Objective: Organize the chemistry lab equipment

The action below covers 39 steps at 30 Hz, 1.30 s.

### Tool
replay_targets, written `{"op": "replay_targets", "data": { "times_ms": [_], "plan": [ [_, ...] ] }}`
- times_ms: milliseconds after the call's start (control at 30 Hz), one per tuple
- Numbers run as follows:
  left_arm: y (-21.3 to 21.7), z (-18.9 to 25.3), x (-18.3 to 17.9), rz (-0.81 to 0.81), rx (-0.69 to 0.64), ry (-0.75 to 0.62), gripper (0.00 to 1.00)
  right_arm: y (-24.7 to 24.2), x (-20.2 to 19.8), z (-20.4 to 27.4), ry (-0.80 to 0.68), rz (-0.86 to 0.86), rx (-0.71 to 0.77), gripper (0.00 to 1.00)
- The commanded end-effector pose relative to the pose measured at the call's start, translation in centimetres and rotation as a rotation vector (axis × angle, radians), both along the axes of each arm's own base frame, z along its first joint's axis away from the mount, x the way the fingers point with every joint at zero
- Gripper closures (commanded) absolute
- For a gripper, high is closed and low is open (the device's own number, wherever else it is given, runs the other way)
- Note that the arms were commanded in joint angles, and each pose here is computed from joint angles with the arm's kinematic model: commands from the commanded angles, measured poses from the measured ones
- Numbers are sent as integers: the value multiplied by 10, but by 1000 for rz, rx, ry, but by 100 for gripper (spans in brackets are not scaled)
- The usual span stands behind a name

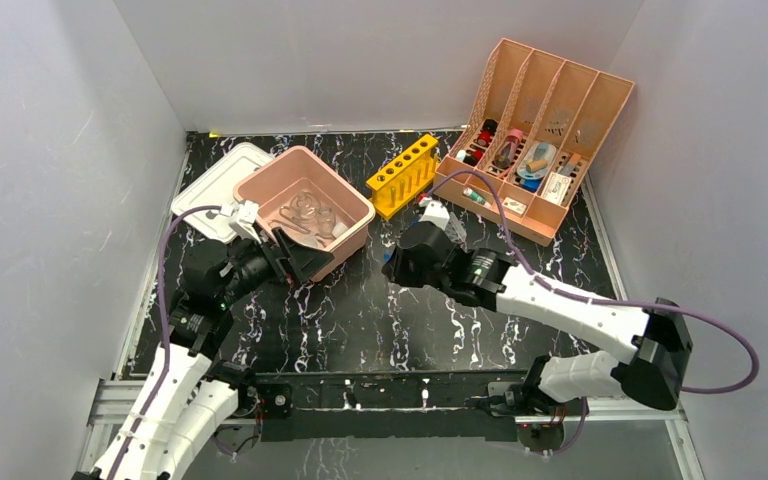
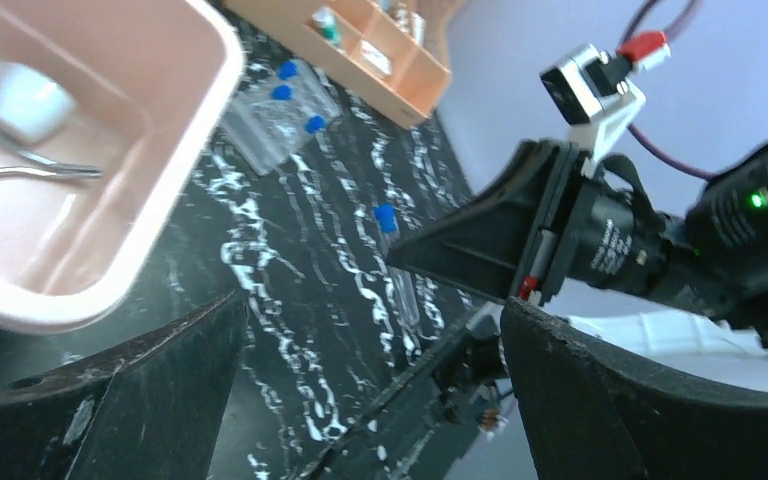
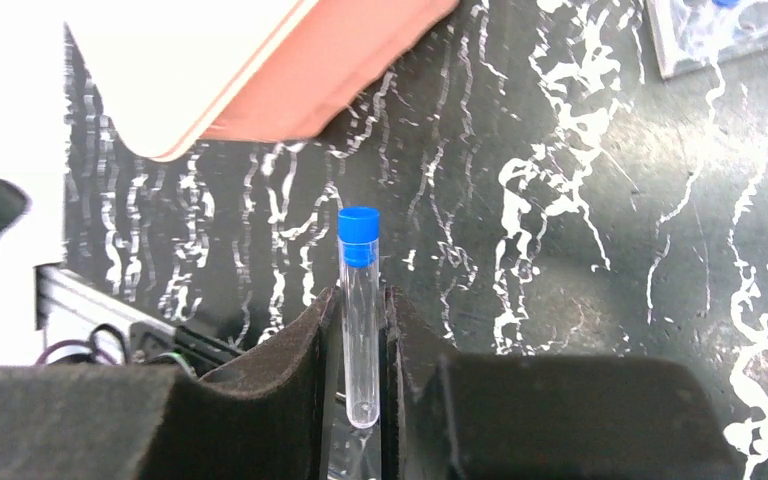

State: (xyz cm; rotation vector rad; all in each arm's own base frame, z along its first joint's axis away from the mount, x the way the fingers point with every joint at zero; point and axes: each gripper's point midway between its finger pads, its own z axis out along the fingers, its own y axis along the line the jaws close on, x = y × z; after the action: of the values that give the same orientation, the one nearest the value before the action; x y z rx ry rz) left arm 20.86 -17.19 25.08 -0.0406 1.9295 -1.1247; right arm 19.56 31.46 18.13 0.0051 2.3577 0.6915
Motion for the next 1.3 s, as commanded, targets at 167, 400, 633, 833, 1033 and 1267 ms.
{"op": "replay_targets", "data": {
  "times_ms": [167,400,633,833,1033,1267],
  "plan": [
    [-40,64,-44,-375,-322,-183,6,20,3,88,-144,141,307,73],
    [-44,72,-58,-465,-340,-234,6,27,1,121,-188,199,430,75],
    [-45,82,-67,-499,-366,-276,12,42,-5,145,-219,294,545,75],
    [-46,82,-66,-496,-373,-274,13,55,-8,170,-260,354,635,75],
    [-47,77,-59,-466,-377,-258,12,69,-10,182,-256,413,671,76],
    [-47,73,-49,-433,-377,-248,14,71,-14,191,-264,435,711,77]
  ]
}}
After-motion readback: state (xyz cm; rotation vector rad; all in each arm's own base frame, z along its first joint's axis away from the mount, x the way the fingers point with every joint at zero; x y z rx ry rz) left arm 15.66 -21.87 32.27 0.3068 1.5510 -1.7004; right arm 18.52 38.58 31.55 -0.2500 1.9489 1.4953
